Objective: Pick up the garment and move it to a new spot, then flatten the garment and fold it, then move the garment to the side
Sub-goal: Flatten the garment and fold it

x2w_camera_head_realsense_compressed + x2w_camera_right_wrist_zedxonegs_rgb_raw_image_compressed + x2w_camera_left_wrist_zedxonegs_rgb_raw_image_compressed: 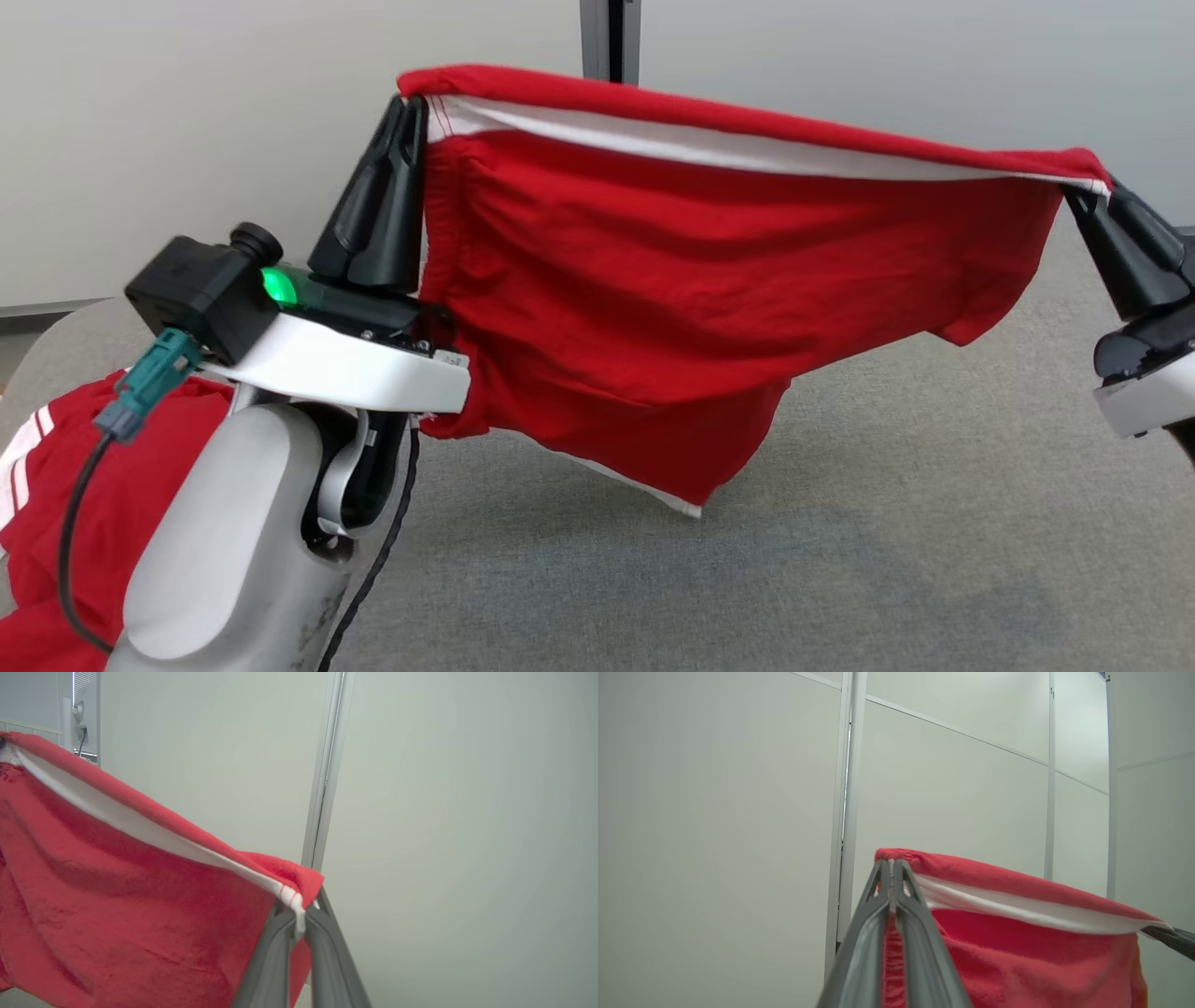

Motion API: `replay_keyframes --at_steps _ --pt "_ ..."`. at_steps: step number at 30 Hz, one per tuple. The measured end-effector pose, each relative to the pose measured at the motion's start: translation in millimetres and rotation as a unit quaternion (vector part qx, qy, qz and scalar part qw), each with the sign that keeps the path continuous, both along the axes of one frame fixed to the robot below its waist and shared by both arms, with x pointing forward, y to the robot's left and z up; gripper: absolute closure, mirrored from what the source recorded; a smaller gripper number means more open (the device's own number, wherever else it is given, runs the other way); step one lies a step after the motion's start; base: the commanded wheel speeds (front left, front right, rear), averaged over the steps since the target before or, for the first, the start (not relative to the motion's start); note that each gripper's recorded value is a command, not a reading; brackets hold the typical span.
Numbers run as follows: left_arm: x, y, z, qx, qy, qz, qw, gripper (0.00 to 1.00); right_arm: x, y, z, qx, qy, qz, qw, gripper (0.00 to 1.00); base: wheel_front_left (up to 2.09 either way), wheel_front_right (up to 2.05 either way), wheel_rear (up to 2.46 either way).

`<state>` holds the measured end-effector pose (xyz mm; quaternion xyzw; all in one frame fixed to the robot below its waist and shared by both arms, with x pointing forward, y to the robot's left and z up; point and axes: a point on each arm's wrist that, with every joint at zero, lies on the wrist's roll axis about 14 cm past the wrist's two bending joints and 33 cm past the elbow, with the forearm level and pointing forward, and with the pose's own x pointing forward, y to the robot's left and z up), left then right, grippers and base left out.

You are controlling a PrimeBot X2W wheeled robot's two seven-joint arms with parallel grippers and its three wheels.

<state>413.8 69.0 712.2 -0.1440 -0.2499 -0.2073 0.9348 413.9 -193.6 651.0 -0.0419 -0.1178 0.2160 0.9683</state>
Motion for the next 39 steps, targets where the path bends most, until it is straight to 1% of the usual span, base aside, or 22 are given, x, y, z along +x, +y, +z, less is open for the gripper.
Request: replay_keyframes --at_steps 3,6,7,10,13,16,19,21,26,27,28,29,31,34,36,39 --pt "-10.5 12.4 24.8 -0.010 -0.027 0.018 0.999 1.00 0.5 10.4 25.5 -0.006 -0.023 0.015 1.000 1.00 0.00 0.00 0.00" --pt "-18.4 20.8 36.2 -0.018 -0.034 0.028 0.999 1.00 -0.2 18.9 37.3 -0.011 -0.029 0.026 0.999 1.00 0.00 0.00 0.00" --pt "-19.8 23.0 36.3 -0.019 -0.030 0.030 0.999 1.00 -0.2 21.6 37.9 -0.014 -0.027 0.029 0.999 1.00 0.00 0.00 0.00" --pt "-19.6 26.6 25.7 0.002 -0.008 0.037 0.999 1.00 -0.3 28.1 40.5 -0.011 -0.020 0.039 0.999 1.00 0.00 0.00 0.00" --pt "-15.7 29.6 18.9 0.005 0.011 0.046 0.999 1.00 2.4 27.2 32.3 -0.017 -0.001 0.039 0.999 1.00 0.00 0.00 0.00" --pt "-6.2 32.2 9.2 0.016 0.035 0.054 0.998 1.00 8.5 22.9 26.3 -0.028 0.015 0.034 0.999 1.00 0.00 0.00 0.00" --pt "9.4 24.9 2.0 0.021 0.058 0.047 0.997 1.00 21.3 15.2 26.9 -0.040 0.022 0.026 0.999 1.00 0.00 0.00 0.00" --pt "25.0 17.4 -0.8 0.015 0.072 0.040 0.996 1.00 33.6 8.3 31.4 -0.041 0.023 0.021 0.999 1.00 0.00 0.00 0.00" --pt "81.6 -5.5 -4.8 0.010 0.095 0.030 0.995 1.00 75.9 -8.4 40.4 -0.080 0.016 0.005 0.997 1.00 0.00 0.00 0.00" --pt "95.1 -9.5 -3.3 0.010 0.095 0.031 0.995 1.00 86.5 -11.9 45.8 -0.086 0.007 0.000 0.996 1.00 0.00 0.00 0.00" --pt "124.6 -14.7 2.2 0.020 0.082 0.042 0.996 1.00 110.5 -17.6 60.4 -0.082 -0.018 -0.008 0.996 1.00 0.00 0.00 0.00" --pt "139.5 -17.7 3.4 0.021 0.078 0.045 0.996 1.00 123.0 -19.9 64.4 -0.081 -0.029 -0.013 0.996 1.00 0.00 0.00 0.00" --pt "169.1 -21.8 -1.5 0.024 0.075 0.056 0.995 1.00 148.3 -24.4 64.5 -0.095 -0.048 -0.025 0.994 1.00 0.00 0.00 0.00" --pt "207.0 -25.2 -4.4 0.013 0.060 0.072 0.996 1.00 183.5 -29.6 66.5 -0.091 -0.085 -0.038 0.991 1.00 0.00 0.00 0.00" --pt "229.1 -24.4 -10.4 0.008 0.048 0.086 0.995 1.00 203.6 -31.9 59.2 -0.098 -0.106 -0.046 0.988 1.00 0.00 0.00 0.00" --pt "252.3 -30.6 -42.8 0.006 0.062 0.084 0.995 1.00 228.4 -28.1 14.5 -0.097 -0.076 -0.044 0.991 1.00 0.00 0.00 0.00"
